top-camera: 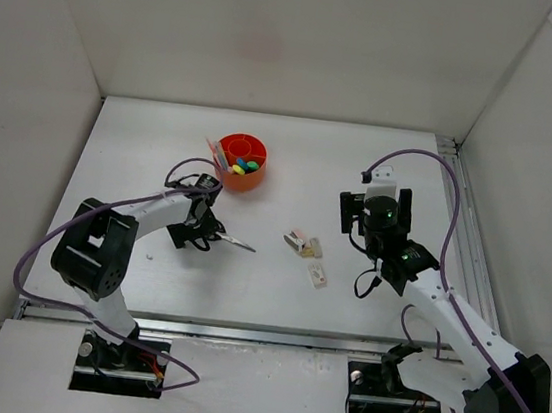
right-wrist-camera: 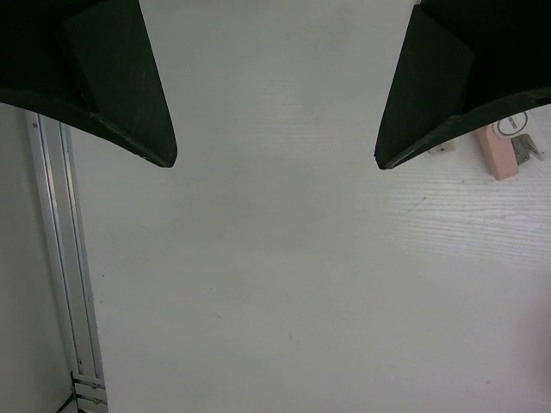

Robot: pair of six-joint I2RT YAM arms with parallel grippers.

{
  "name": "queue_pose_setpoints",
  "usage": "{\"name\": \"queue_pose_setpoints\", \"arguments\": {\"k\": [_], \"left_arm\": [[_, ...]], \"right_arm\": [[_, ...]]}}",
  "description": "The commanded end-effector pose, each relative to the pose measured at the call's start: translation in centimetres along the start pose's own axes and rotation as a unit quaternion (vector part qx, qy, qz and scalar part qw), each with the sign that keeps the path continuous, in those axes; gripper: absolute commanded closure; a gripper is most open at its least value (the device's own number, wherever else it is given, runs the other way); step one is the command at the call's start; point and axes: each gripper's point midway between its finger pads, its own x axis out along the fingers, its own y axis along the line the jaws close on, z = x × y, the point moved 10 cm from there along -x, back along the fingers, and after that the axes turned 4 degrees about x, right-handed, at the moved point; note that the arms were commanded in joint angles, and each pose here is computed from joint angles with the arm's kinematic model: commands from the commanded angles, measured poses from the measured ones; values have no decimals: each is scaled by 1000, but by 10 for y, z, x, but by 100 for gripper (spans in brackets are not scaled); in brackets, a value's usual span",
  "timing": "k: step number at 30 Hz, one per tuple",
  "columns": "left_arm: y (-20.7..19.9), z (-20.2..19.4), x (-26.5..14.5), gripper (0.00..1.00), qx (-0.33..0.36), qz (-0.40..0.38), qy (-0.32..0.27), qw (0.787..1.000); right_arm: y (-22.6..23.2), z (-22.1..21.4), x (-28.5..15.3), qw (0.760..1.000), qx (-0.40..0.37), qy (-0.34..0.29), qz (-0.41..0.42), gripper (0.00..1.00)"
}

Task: Sort the stationery into containers
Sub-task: Pick up the scissors from the center of the board.

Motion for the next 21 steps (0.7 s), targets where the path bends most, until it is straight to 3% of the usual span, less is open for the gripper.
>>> {"name": "queue_pose_setpoints", "arguments": {"k": [1,5,9,10,13,21], "left_arm": [[-13,12,-3,39,-18,-7,-24,1000],[-20,15,0,51,-14,8,-30,999],[-22,19,-3,77,-10,3,-41,999],[-22,21,-4,88,-10,3,-46,999],[-22,30,-13,100,-1,4,-72,997],[-13,55,-60,100,0,-16,-185,983]], "right_arm": [[-6,9,-2,999,8,-30,-28,2],[-8,8,-3,999,7,-30,-37,2],[-10,9,-6,998,11,-36,-42,2],[-11,9,-7,998,12,-37,-45,2],[-13,9,-9,998,14,-41,-46,2],[-13,11,-8,998,16,-46,-46,2]]}}
